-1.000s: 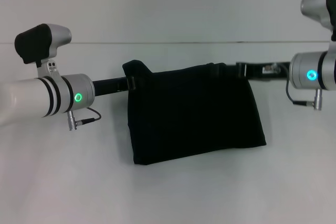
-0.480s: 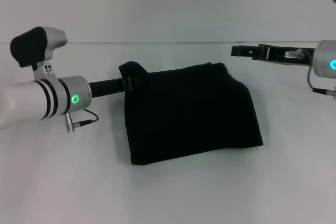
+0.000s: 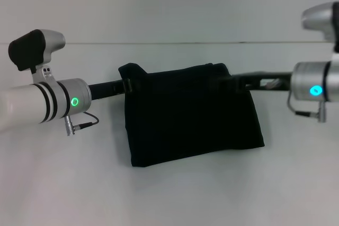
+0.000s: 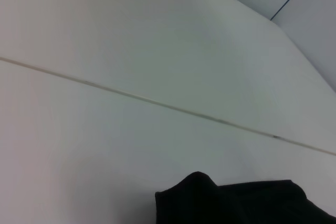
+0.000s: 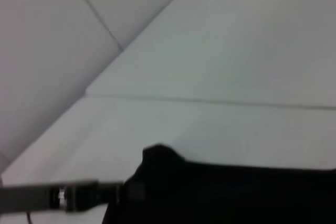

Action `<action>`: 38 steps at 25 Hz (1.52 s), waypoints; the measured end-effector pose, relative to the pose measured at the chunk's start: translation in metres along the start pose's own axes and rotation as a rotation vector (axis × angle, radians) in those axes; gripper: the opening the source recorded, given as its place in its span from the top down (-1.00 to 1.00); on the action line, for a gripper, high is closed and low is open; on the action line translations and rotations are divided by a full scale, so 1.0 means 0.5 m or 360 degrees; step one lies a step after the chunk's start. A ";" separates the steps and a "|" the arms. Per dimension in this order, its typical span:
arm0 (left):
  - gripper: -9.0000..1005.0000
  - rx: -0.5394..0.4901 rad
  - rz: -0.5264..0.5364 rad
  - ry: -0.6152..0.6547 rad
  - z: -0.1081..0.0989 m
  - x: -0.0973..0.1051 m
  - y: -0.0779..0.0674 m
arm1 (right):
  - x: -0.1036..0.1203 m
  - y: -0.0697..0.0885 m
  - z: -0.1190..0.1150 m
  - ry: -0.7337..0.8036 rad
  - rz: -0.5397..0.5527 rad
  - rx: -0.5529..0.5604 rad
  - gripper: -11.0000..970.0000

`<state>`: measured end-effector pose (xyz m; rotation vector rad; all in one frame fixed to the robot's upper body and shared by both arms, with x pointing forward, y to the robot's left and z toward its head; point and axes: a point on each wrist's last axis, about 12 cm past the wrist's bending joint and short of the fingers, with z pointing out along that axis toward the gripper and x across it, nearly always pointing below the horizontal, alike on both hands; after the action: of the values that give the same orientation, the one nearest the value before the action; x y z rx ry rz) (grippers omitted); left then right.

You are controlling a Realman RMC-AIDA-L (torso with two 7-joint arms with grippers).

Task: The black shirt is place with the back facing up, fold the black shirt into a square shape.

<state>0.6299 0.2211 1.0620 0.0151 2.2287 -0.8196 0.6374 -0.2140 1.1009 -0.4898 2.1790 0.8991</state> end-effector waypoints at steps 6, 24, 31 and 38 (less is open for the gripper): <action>0.83 0.0010 -0.0007 0.0007 0.000 0.004 0.000 | 0.031 0.005 0.041 0.0079 -0.0087 0.0144 0.06; 0.80 0.0011 -0.0036 0.0024 -0.005 0.021 0.007 | 0.018 -0.019 0.043 0.0035 -0.0231 0.0368 0.98; 0.80 0.0014 -0.0038 0.0024 -0.006 0.021 0.007 | 0.008 0.011 0.041 0.0057 -0.0215 0.0149 0.98; 0.79 0.0024 -0.0016 0.0017 -0.002 0.011 0.000 | 0.030 0.014 0.034 0.0059 -0.0175 0.0096 0.98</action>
<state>0.6251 0.2205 1.0589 0.0157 2.2343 -0.8433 0.6314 -0.1982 1.0846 -0.5947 2.1828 0.7689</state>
